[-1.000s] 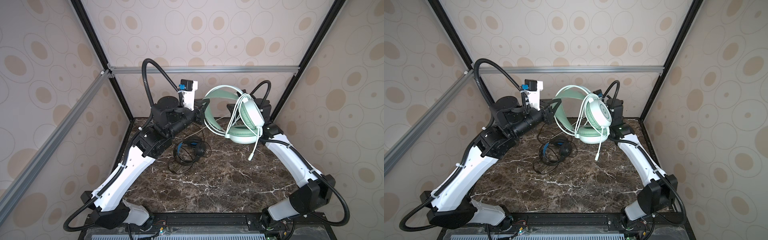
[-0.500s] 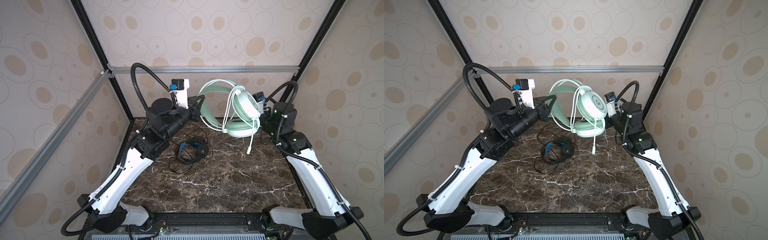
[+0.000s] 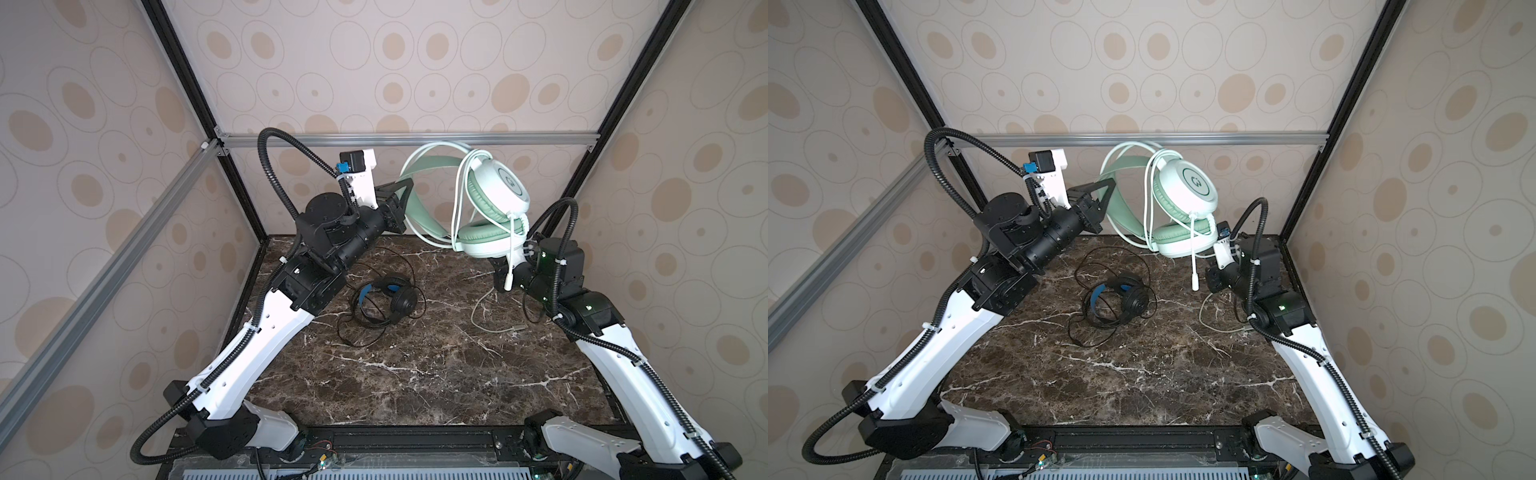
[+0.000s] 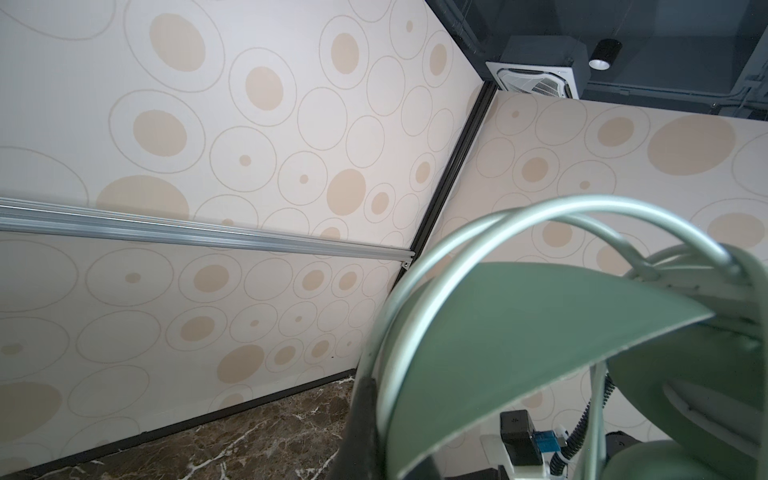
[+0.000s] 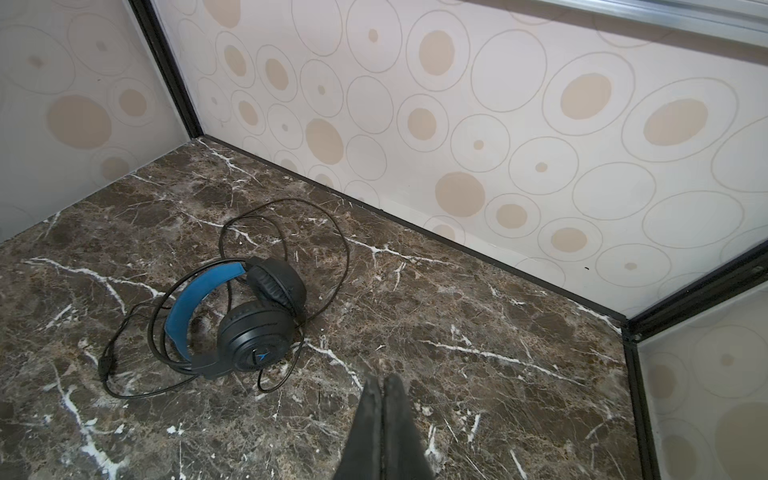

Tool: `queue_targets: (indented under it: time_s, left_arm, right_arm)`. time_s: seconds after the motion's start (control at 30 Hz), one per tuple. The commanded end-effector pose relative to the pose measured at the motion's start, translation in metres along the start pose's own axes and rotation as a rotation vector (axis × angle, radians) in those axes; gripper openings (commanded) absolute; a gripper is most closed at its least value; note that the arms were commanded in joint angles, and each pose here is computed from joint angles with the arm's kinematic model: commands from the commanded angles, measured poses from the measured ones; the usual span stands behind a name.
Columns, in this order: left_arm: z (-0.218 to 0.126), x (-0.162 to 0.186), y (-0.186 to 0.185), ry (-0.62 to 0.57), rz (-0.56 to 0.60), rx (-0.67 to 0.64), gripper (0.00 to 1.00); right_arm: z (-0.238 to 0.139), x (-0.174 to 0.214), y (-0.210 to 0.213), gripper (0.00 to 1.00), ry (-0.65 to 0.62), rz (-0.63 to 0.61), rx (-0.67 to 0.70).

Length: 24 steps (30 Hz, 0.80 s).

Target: Wrap the headphones

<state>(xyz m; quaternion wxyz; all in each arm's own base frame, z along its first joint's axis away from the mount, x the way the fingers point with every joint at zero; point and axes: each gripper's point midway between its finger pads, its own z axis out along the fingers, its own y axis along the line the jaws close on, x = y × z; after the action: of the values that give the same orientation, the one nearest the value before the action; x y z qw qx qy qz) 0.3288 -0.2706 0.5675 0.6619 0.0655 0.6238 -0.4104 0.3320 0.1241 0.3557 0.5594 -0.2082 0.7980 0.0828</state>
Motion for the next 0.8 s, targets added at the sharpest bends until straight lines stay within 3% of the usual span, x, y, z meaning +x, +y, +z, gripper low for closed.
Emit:
queue_targets:
  time_s: [0.0,0.43,0.77]
  left_arm:
    - [-0.01,-0.059,-0.026,-0.177,-0.103,0.099,0.0]
    - [-0.008,-0.071,-0.002,-0.278,-0.257,0.004,0.0]
    - [-0.003,-0.047,0.04,-0.309,-0.359,-0.161,0.0]
  right_arm:
    - [-0.002,0.007,0.01,0.0,-0.006,0.033,-0.042]
    - [0.01,0.058,0.043,0.0,0.071,0.018,-0.088]
    - [0.009,0.065,0.055,0.0,0.077,-0.033,-0.082]
